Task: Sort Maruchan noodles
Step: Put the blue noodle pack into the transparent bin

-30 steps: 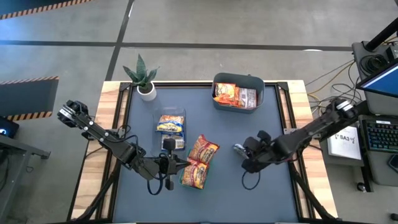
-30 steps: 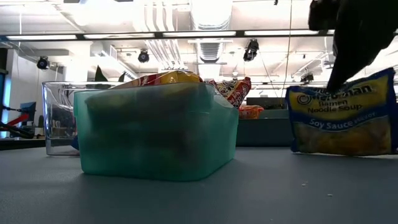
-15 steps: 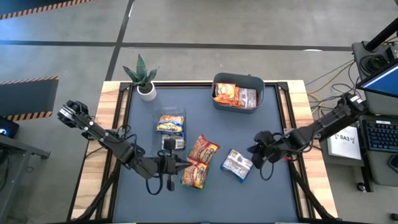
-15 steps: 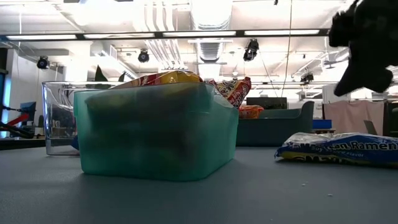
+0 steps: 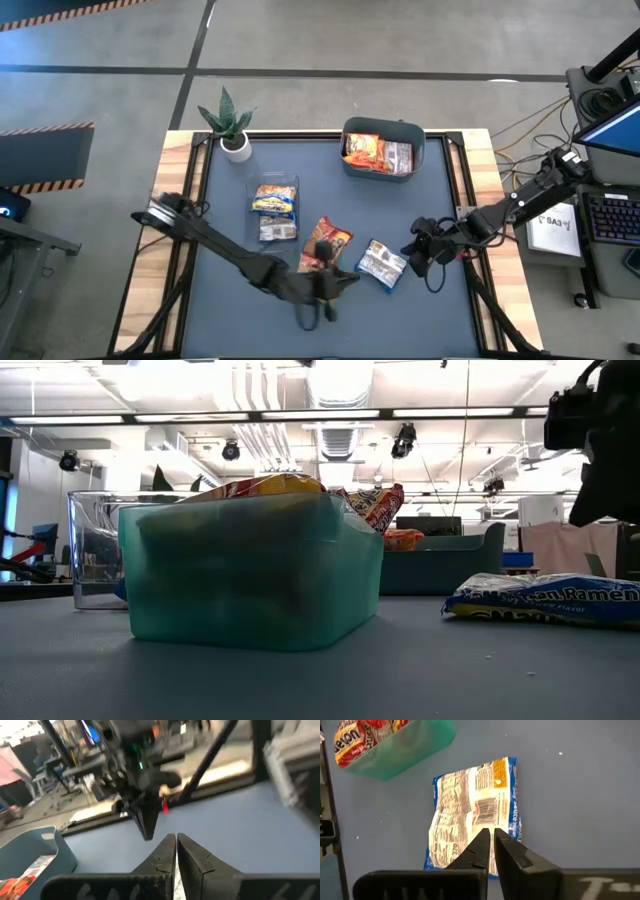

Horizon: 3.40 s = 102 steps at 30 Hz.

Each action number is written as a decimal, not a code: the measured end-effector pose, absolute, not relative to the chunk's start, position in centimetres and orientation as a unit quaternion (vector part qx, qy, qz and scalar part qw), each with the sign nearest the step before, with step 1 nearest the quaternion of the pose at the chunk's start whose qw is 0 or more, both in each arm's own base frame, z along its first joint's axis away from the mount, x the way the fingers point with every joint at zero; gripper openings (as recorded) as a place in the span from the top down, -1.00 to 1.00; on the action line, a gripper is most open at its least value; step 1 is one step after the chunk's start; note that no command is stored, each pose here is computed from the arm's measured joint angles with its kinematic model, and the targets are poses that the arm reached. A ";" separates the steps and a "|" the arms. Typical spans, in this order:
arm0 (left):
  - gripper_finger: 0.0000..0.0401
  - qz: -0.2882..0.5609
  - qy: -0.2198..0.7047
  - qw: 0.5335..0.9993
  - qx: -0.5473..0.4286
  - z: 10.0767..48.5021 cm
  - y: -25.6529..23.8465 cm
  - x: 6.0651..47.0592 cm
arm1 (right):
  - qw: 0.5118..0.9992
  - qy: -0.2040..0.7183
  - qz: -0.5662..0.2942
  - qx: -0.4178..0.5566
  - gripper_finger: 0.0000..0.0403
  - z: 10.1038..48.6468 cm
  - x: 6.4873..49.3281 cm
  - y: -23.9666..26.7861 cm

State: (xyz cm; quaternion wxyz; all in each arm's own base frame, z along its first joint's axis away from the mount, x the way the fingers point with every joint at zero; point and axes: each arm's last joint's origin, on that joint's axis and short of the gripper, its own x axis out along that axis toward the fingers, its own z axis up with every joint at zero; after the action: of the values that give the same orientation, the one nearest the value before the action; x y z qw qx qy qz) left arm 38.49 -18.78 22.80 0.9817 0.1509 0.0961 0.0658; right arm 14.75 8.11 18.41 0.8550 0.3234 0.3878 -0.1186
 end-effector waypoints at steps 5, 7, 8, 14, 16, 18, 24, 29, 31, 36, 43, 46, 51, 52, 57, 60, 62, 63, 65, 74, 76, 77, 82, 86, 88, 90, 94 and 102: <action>1.00 0.076 0.214 0.953 0.202 20.5 -18.3 43.2 | 0.848 0.396 -0.114 0.332 0.69 18.4 14.7 8.2; 1.00 0.061 0.250 0.943 0.210 19.5 -18.0 44.7 | 0.847 0.399 -0.113 0.333 0.55 18.3 14.7 8.2; 1.00 0.049 0.259 0.942 0.209 19.2 -18.0 45.4 | 0.847 0.399 -0.113 0.333 0.47 18.3 14.7 8.2; 1.00 0.011 0.289 0.936 0.202 17.1 -17.5 47.9 | 0.843 0.403 -0.120 0.334 0.03 17.9 14.6 8.1; 1.00 0.005 0.290 0.936 0.197 16.7 -17.2 48.3 | 0.840 0.408 -0.126 0.335 -0.10 17.5 14.4 8.0; 1.00 0.009 0.294 0.936 0.193 16.4 -16.9 48.4 | 0.835 0.413 -0.136 0.338 -0.21 16.8 14.3 7.9; 1.00 0.008 0.309 0.933 0.186 15.1 -16.5 48.5 | 0.830 0.408 -0.140 0.354 -0.43 15.3 14.3 7.9; 1.00 -0.012 0.326 0.929 0.174 13.2 -16.7 48.7 | 0.834 0.388 -0.122 0.373 -0.51 14.3 14.4 8.0; 1.00 -0.011 0.332 0.928 0.169 12.5 -16.7 48.7 | 0.834 0.384 -0.120 0.378 -0.53 14.0 14.4 8.0; 1.00 -0.004 0.339 0.930 0.143 12.3 -16.5 48.7 | 0.830 0.377 -0.120 0.393 -0.53 13.3 14.2 7.9; 1.00 -0.005 0.338 0.929 0.149 12.4 -16.4 48.7 | 0.828 0.375 -0.121 0.399 -0.53 12.6 14.2 7.9; 1.00 -0.011 0.327 0.931 0.161 12.9 -16.6 49.0 | 0.828 0.376 -0.118 0.399 -0.53 12.3 14.3 8.0; 1.00 -0.006 0.323 0.933 0.160 13.0 -16.1 49.3 | 0.831 0.375 -0.107 0.395 -0.54 11.8 14.9 8.4; 1.00 -0.003 0.326 0.932 0.158 12.7 -15.9 49.4 | 0.832 0.374 -0.105 0.396 -0.54 11.7 15.0 8.4; 1.00 0.004 0.347 0.927 0.144 10.8 -15.5 49.4 | 0.837 0.365 -0.092 0.397 -0.53 11.5 15.6 8.8; 1.00 0.007 0.349 0.928 0.128 10.6 -15.6 49.4 | 0.838 0.363 -0.088 0.398 -0.52 11.4 15.7 8.9; 1.00 0.005 0.351 0.929 0.122 10.6 -15.6 49.4 | 0.840 0.361 -0.082 0.397 -0.52 11.5 15.8 8.9; 1.00 0.005 0.351 0.929 0.121 10.6 -15.6 49.4 | 0.840 0.361 -0.078 0.397 -0.52 11.5 15.8 8.9; 1.00 0.005 0.352 0.928 0.121 10.6 -15.6 49.4 | 0.841 0.359 -0.071 0.399 -0.51 11.6 15.9 9.0; 1.00 0.004 0.354 0.928 0.120 10.5 -15.6 49.3 | 0.840 0.351 -0.068 0.409 -0.35 11.8 15.9 9.1; 1.00 0.004 0.354 0.927 0.120 10.5 -15.6 49.3 | 0.840 0.349 -0.066 0.411 -0.33 11.8 16.0 9.1; 1.00 0.004 0.354 0.927 0.120 10.5 -15.6 49.3 | 0.839 0.349 -0.066 0.412 -0.32 11.9 16.0 9.1; 1.00 0.004 0.354 0.927 0.120 10.5 -15.6 49.3 | 0.837 0.352 -0.062 0.416 -0.29 11.9 16.0 9.1; 1.00 0.004 0.353 0.928 0.119 10.5 -15.6 49.3 | 0.835 0.349 -0.061 0.422 -0.29 11.9 16.0 9.2; 1.00 0.004 0.352 0.928 0.119 10.5 -15.6 49.3 | 0.834 0.346 -0.061 0.425 -0.29 12.0 16.1 9.2; 1.00 0.004 0.352 0.928 0.119 10.5 -15.6 49.3 | 0.833 0.344 -0.060 0.428 -0.26 12.0 16.1 9.2; 1.00 0.004 0.351 0.929 0.119 10.5 -15.6 49.4 | 0.833 0.344 -0.059 0.429 -0.10 12.0 16.1 9.2; 1.00 0.004 0.351 0.929 0.119 10.5 -15.6 49.4 | 0.833 0.343 -0.057 0.430 0.13 12.1 16.1 9.2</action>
State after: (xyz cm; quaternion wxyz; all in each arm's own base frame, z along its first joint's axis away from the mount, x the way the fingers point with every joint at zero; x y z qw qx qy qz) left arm 49.37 -15.61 10.45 0.9290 0.1187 0.3506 0.0041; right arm 16.11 9.23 12.07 0.8332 0.4301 0.3429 -0.0573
